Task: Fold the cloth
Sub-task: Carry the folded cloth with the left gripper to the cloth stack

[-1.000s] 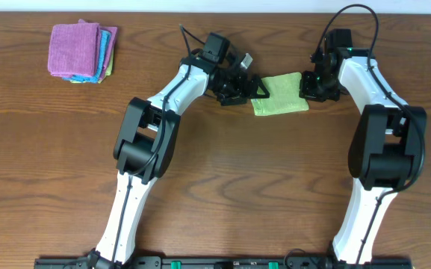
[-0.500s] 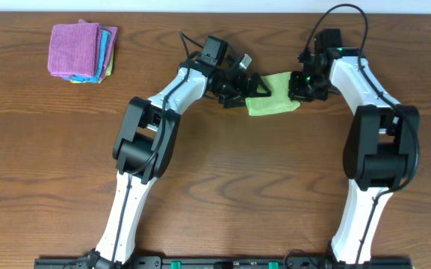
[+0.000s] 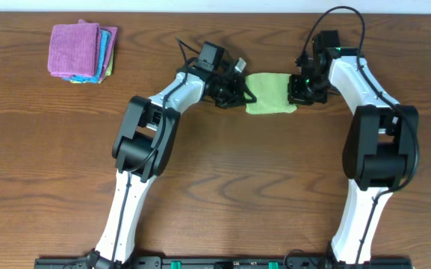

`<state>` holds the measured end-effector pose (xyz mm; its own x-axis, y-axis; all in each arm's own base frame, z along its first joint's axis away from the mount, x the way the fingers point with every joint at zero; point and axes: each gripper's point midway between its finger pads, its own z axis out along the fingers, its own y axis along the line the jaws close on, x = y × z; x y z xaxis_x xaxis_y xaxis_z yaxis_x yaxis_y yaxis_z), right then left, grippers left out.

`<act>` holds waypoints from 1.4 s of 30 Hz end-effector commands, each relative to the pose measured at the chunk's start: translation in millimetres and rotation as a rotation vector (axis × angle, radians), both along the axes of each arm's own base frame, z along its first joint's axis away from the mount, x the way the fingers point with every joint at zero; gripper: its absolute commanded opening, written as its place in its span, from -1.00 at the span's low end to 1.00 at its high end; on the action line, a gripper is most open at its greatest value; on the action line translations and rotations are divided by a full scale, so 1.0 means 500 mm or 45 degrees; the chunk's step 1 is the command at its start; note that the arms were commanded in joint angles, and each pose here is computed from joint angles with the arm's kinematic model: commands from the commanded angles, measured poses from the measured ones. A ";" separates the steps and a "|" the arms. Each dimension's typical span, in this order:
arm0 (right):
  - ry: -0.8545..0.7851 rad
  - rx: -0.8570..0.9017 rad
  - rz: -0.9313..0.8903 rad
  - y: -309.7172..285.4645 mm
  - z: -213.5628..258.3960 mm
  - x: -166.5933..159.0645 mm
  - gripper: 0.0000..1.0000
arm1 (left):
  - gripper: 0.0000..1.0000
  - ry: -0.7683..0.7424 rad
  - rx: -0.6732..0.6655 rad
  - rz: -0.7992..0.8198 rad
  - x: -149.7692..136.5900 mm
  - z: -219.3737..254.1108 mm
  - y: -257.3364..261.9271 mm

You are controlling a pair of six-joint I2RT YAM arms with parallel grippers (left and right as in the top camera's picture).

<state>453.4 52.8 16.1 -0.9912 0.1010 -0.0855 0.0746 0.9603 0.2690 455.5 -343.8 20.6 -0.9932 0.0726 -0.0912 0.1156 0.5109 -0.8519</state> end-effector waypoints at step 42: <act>-0.188 0.041 -0.018 -0.050 0.175 0.072 -0.97 | -0.88 -0.730 0.350 0.744 0.147 0.619 0.841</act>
